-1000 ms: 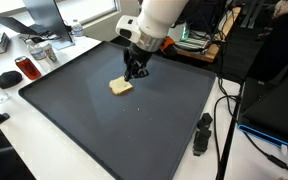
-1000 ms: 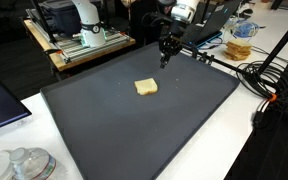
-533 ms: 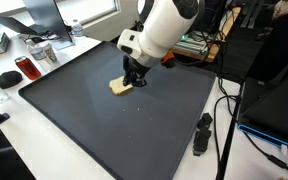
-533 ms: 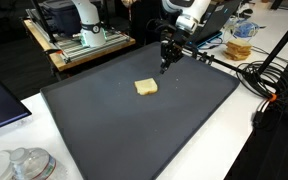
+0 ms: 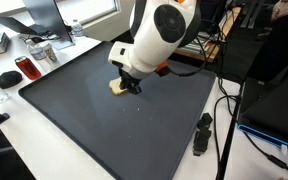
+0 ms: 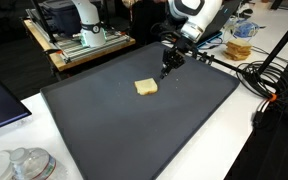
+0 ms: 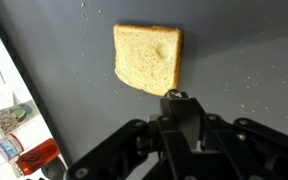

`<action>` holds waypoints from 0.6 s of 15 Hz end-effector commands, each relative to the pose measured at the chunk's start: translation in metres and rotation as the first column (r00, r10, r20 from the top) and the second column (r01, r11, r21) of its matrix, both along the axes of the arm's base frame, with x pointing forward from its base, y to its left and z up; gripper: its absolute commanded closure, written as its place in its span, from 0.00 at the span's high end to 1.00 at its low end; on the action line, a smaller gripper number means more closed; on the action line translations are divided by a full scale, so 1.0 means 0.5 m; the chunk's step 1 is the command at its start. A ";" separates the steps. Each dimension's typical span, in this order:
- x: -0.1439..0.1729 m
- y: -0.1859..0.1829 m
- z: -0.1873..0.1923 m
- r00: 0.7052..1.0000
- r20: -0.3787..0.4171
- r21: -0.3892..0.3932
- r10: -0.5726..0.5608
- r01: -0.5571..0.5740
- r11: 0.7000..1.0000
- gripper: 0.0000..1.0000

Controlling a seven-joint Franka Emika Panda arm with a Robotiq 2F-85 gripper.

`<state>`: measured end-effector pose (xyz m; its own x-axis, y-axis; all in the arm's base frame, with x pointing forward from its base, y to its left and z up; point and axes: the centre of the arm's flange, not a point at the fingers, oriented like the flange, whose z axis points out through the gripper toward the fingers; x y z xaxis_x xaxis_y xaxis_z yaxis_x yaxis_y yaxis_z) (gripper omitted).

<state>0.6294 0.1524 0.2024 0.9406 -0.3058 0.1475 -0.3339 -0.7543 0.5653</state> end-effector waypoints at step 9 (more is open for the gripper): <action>0.117 -0.182 0.008 0.973 -0.233 0.347 0.007 0.077 0.935 0.05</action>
